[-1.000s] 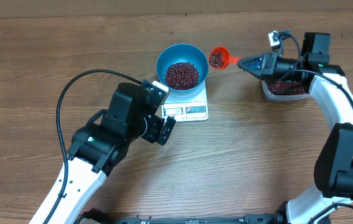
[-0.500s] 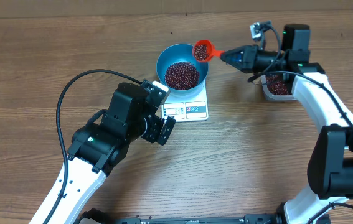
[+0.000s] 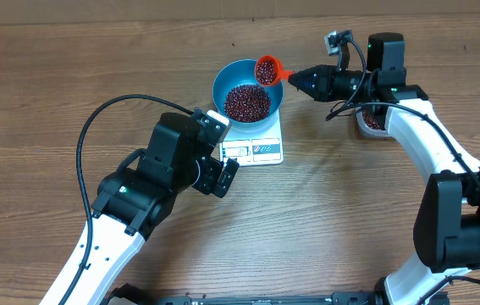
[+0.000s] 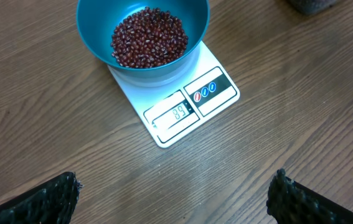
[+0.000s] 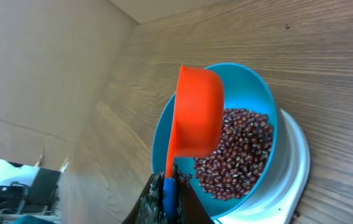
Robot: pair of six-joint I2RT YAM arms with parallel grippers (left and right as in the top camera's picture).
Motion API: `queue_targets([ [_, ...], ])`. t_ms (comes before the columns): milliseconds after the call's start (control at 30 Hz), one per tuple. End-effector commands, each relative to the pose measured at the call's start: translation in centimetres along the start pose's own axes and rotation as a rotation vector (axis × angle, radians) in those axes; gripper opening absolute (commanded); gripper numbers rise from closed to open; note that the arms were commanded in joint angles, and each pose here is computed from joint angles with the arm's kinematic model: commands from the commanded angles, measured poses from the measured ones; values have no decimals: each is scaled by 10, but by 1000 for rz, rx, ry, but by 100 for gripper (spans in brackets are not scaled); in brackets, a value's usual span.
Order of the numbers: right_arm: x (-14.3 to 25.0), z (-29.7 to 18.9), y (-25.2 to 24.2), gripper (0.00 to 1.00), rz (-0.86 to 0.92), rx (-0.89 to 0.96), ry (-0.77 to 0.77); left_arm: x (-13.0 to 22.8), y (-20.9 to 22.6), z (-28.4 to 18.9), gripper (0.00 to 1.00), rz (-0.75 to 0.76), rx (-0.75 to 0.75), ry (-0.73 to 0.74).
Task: Scoop item into bowl and weigh 150g on scale
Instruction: 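Tilt the red scoop with the right gripper to pour beans into bowl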
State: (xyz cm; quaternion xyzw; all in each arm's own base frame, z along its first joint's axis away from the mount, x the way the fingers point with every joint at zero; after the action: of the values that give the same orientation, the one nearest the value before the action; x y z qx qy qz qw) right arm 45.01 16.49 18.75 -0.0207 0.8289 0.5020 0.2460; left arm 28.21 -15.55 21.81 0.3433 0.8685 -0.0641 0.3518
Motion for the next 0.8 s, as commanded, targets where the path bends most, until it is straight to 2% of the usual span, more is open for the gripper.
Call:
queue_targets([
  [0,-1,2,-6,4,-35,46,-14,-9,-1,-3,100,-6,12,-23],
  [333,4,-2,8,4,-183,236,-44,-9,-1,-3,99,-6,12,-23],
  [767,14,14,25,4,-370,349,-36,-9,-1,-3,99,-6,12,-23],
])
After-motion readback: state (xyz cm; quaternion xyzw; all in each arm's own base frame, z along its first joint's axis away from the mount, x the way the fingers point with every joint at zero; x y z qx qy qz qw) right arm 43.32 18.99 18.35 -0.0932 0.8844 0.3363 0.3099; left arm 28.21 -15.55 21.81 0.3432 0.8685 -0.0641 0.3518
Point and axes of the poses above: each gripper's point midway between its finger pads, its own z axis out along the fingers, its own y axis along the line the jaws close on, x = y × z, the point moved 1 cm from there along -z, back along the fingers, and after that the axes turned 13 degrees about z, right-handed, at the moved point
